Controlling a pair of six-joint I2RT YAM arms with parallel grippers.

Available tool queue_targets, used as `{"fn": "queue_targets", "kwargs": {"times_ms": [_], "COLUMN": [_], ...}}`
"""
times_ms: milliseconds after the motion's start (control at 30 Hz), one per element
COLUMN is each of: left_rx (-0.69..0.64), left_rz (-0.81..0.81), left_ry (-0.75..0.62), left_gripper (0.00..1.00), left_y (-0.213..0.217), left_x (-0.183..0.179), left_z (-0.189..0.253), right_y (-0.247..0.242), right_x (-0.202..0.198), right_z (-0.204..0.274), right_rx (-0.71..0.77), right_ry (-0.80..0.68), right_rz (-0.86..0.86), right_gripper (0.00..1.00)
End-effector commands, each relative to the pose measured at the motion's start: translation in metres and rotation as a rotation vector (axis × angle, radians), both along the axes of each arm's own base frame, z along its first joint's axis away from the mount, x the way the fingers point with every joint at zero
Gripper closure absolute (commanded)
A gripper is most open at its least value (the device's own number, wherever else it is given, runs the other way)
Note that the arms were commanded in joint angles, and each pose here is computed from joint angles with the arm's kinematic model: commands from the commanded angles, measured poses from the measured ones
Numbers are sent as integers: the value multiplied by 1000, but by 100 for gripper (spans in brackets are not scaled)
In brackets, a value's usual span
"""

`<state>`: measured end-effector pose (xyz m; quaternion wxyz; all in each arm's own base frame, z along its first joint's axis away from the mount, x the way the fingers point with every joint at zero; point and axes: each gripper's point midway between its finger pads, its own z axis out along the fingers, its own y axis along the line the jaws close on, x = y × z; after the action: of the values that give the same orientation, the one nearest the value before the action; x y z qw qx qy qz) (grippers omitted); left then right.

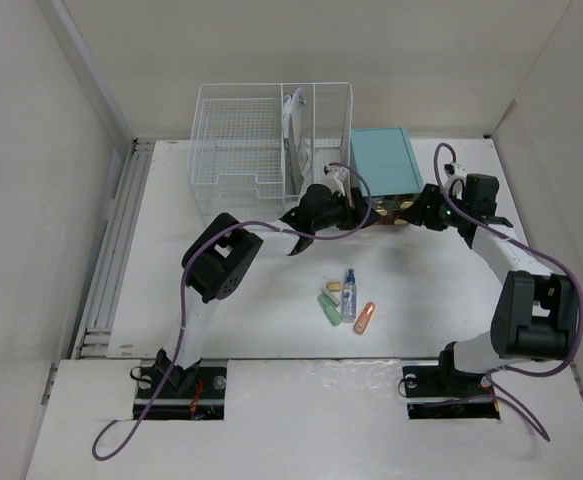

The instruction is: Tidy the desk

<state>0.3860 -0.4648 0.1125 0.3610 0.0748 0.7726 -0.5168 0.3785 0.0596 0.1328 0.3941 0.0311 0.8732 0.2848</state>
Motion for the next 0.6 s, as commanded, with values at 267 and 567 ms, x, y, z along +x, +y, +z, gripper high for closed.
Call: {"fn": "queue_targets", "kwargs": {"times_ms": [267, 567], "left_rx": [-160, -183], "left_rz": [186, 263], "left_ry": [-87, -80], "left_gripper": [38, 38], "left_y": [12, 21], "left_x": [58, 66], "left_z": [59, 66], "right_y": [4, -6], "right_x": [38, 52], "right_z": [28, 22], "right_rx": [81, 81], "right_ry": [-112, -103], "right_rz": [-17, -74], "right_gripper": [44, 44]}}
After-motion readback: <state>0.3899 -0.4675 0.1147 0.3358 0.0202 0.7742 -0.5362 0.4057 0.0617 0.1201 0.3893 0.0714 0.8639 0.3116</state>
